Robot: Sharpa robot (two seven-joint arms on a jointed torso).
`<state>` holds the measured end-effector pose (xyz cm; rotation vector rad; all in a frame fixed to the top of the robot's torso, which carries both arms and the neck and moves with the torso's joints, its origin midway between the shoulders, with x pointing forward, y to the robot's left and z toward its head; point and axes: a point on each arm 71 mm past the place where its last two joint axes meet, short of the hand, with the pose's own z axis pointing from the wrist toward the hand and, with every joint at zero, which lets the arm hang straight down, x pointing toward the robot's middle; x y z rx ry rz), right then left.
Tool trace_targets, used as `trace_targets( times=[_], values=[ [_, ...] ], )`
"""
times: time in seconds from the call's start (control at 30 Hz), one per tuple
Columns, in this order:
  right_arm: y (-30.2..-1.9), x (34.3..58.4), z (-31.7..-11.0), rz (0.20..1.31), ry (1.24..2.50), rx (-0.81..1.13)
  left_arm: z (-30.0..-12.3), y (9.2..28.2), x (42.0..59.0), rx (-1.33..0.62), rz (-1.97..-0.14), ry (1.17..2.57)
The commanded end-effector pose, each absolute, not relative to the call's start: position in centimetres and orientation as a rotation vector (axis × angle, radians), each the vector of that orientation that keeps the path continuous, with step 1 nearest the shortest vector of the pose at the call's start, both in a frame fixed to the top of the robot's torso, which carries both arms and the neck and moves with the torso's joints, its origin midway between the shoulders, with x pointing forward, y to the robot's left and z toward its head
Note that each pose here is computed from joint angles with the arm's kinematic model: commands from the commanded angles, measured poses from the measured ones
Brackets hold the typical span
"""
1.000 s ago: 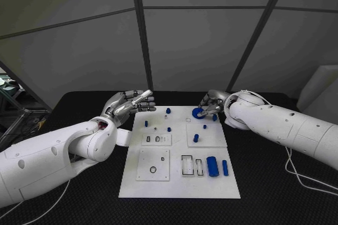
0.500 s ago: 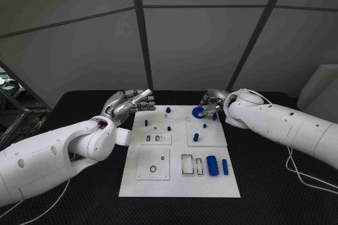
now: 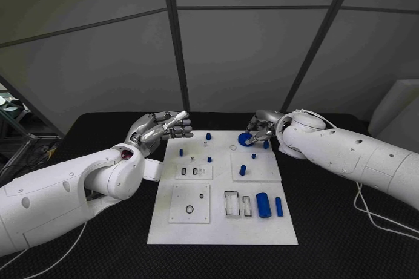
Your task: Assemble the parts on the task board
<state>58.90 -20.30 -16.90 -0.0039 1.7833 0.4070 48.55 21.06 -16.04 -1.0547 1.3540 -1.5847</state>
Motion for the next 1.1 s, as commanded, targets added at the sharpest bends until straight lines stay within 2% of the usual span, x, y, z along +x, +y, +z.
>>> trace_targets(
  times=[0.03,0.3,0.6,0.83,1.1],
  values=[
    [-20.1,58.7,-17.3,0.394,1.794,-0.033,-15.9,20.9,48.5,-1.044,-1.599,1.361],
    [-19.5,58.4,-16.3,0.439,1.669,-0.054,-15.9,20.9,48.5,-1.044,-1.600,1.363],
    [-17.6,56.7,-14.5,0.481,1.507,-0.120,-15.9,21.1,48.5,-1.044,-1.597,1.362],
    [-16.2,55.6,-13.8,0.494,1.465,-0.165,-15.9,21.2,48.5,-1.045,-1.595,1.361],
    [-12.4,54.6,-13.3,0.532,1.426,-0.226,-15.9,21.6,48.6,-1.047,-1.582,1.352]
  ],
)
